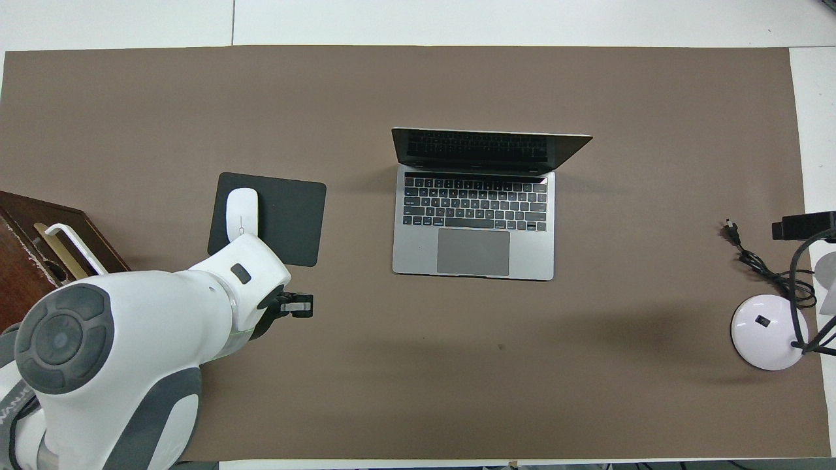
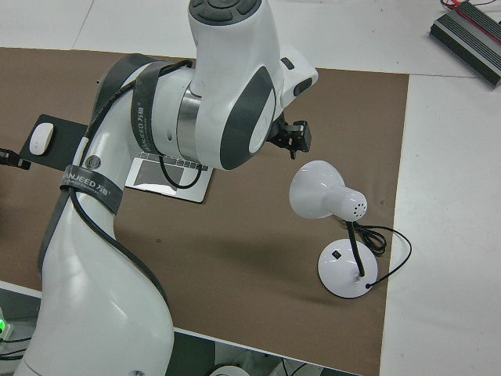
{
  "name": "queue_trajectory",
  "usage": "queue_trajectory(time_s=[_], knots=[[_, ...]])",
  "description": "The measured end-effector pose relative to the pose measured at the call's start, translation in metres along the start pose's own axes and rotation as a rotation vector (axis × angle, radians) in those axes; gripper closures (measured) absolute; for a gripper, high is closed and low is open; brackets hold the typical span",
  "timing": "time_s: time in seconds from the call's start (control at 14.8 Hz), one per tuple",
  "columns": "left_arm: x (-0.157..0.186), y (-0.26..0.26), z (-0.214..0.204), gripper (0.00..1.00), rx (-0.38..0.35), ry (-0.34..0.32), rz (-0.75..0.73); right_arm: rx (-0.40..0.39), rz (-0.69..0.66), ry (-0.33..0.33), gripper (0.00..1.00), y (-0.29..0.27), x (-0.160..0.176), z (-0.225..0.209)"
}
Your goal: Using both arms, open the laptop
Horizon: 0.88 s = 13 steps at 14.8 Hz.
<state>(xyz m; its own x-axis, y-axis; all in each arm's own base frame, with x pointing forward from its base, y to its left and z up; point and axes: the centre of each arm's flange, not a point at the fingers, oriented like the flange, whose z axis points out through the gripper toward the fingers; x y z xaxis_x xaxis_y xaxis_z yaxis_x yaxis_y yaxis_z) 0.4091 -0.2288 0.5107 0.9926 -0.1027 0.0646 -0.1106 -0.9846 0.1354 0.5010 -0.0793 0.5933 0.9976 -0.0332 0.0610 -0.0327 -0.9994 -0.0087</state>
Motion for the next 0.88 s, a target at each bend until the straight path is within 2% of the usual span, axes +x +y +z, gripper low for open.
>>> queue_trajectory(time_s=[0.13,0.27,0.74,0.81,0.88], knots=[[0.004,-0.01,-0.012,0.99,0.036,-0.017,-0.007,0.0,0.0,-0.004,0.0,0.0,0.001,0.003],[0.01,-0.024,-0.026,0.81,0.048,-0.027,-0.036,0.0,0.0,-0.005,0.0,0.0,0.002,0.004],[0.033,-0.1,-0.061,0.08,0.06,-0.021,-0.097,-0.005,-0.001,0.035,0.0,0.0,0.01,0.006],[0.035,-0.112,-0.065,0.0,0.07,-0.019,-0.106,-0.005,-0.004,0.035,0.0,-0.001,0.011,0.007],[0.037,-0.122,-0.068,0.0,0.086,-0.014,-0.108,-0.005,-0.007,0.031,0.0,-0.003,0.012,0.009]])
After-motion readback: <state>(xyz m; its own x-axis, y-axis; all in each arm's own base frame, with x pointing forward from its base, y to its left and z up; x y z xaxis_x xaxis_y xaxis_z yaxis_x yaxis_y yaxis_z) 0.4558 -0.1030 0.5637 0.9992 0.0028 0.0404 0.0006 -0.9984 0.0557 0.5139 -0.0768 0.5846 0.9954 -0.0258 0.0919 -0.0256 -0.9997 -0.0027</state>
